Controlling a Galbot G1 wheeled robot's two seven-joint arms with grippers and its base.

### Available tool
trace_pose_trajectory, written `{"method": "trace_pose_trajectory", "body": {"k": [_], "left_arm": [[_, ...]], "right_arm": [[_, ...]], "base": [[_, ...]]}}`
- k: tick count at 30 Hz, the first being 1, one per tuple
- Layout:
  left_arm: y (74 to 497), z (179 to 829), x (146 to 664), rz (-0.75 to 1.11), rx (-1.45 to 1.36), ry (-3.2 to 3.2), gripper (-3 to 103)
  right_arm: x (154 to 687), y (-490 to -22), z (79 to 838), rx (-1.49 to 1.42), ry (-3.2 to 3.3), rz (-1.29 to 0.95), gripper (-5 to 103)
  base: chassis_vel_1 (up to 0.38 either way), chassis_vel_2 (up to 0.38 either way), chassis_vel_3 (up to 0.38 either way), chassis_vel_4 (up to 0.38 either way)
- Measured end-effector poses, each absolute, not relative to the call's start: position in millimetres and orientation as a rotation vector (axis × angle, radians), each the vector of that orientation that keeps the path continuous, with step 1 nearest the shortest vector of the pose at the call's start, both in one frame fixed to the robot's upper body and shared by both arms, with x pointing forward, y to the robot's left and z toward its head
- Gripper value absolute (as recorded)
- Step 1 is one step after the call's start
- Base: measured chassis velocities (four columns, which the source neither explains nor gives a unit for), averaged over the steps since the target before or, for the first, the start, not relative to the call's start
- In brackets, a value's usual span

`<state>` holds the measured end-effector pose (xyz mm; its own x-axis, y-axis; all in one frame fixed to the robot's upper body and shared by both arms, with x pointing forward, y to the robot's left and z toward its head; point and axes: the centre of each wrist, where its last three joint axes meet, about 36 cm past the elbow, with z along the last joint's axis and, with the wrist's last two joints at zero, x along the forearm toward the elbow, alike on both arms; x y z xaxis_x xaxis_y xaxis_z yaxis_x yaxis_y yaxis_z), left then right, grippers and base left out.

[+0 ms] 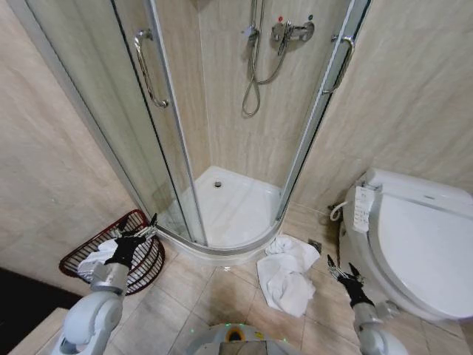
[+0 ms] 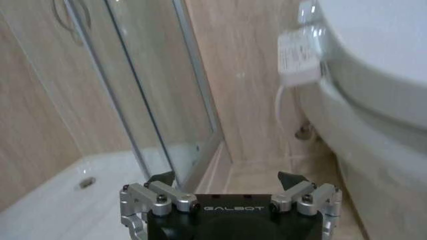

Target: Discard the used towel into the hamper.

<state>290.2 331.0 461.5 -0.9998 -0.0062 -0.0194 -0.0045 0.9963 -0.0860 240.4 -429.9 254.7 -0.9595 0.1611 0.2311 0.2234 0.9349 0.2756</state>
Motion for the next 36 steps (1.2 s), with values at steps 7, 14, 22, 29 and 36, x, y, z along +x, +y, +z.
{"method": "trace_pose_trajectory", "body": {"k": [7, 14, 22, 29, 36], "left_arm": [[331.0, 461.5, 290.2, -0.134, -0.008, 3.119, 100], [331.0, 461.5, 290.2, -0.134, -0.008, 3.119, 100], [331.0, 461.5, 290.2, -0.134, -0.009, 3.119, 100], [331.0, 461.5, 290.2, -0.134, -0.008, 3.119, 100], [331.0, 461.5, 290.2, -0.134, -0.008, 3.119, 100]], "right_arm": [[257.8, -432.9, 220.7, -0.22, -2.82, -0.433, 100], [275.6, -419.6, 196.9, -0.158, -2.772, -0.407, 100], [302.3, -405.0, 164.2, -0.117, -2.692, -0.402, 100], [318.9, -384.3, 131.5, -0.08, -2.609, -0.399, 100], [331.8, -361.0, 108.1, -0.066, -2.541, -0.398, 100]], "base": [[0.0, 0.0, 0.0, 0.0], [0.0, 0.0, 0.0, 0.0], [0.0, 0.0, 0.0, 0.0], [0.0, 0.0, 0.0, 0.0], [0.0, 0.0, 0.0, 0.0]]}}
